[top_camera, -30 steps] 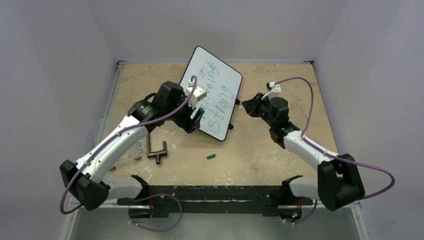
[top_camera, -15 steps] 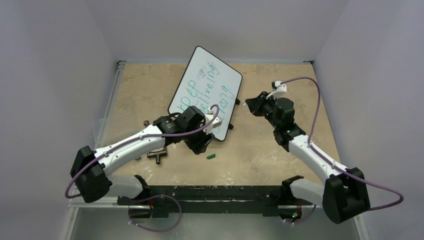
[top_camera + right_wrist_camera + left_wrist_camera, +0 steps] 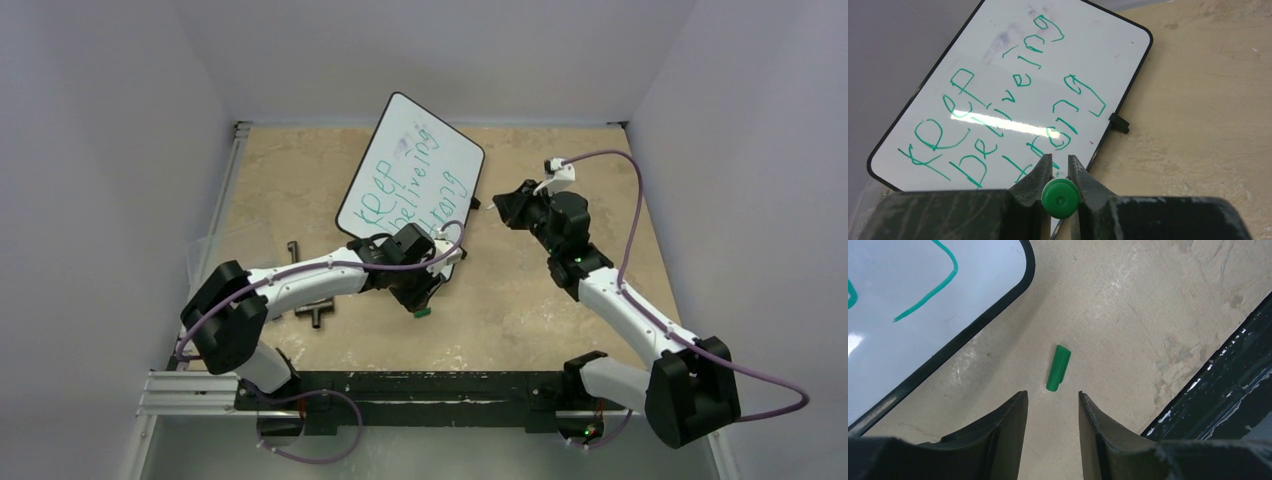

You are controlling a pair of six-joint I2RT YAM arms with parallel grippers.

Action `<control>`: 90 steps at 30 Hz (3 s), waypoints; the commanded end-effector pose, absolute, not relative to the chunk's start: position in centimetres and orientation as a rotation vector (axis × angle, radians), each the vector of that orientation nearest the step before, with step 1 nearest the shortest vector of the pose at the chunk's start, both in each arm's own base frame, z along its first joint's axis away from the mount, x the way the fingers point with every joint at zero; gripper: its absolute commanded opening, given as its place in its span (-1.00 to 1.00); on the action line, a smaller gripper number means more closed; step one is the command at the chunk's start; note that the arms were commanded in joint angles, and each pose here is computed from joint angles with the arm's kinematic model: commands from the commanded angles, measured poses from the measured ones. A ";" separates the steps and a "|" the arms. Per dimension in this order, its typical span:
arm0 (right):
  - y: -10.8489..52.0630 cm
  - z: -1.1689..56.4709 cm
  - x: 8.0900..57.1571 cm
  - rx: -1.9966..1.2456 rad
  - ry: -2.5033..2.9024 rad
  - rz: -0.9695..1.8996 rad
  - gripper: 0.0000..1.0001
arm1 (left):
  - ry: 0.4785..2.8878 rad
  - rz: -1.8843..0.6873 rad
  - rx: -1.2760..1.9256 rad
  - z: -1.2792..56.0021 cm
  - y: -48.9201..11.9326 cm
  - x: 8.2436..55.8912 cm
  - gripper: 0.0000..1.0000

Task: Write a sentence on the whiteboard
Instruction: Pick up the pen cap from the center of the board, then insert the whiteboard marker without the cap into the pen cap.

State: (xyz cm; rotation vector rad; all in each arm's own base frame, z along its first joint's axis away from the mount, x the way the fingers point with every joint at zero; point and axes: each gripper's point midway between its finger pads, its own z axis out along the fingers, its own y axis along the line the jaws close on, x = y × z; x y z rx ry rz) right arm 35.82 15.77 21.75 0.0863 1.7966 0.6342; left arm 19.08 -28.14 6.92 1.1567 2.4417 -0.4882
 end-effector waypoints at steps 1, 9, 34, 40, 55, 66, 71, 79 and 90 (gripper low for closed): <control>15.6 24.6 36.7 0.081 1.734 0.616 -1.00 | 2.405 -0.565 1.152 6.6 -30.0 19.2 -0.21; 15.8 24.4 37.2 0.081 1.744 0.614 -1.00 | 2.431 -0.580 1.171 4.9 -30.1 18.8 -0.23; 15.9 25.1 37.2 0.069 1.729 0.615 -1.00 | 2.481 -0.712 1.140 2.6 -32.2 16.8 -1.00; 15.3 27.9 35.9 0.074 1.661 0.628 -1.00 | 2.397 -0.828 1.015 8.7 -33.9 17.3 -1.00; 15.4 34.2 31.9 0.091 1.399 0.824 -1.00 | 2.087 -0.831 0.426 25.7 -33.0 22.9 -1.00; 15.9 36.0 29.6 -0.121 1.275 0.776 -1.00 | 2.055 -1.104 0.004 30.1 -32.4 27.1 -1.00; 16.6 36.5 28.4 -0.200 1.202 0.796 -1.00 | 2.034 -1.185 -0.215 31.0 -31.5 29.1 -1.00; 19.6 37.6 27.6 -0.336 1.089 0.750 -1.00 | 2.200 -0.988 -0.821 31.1 -27.7 30.1 -1.00; 23.5 38.3 25.2 -0.486 0.920 0.709 -1.00 | 2.218 -1.156 -1.188 30.1 -28.2 29.6 -1.00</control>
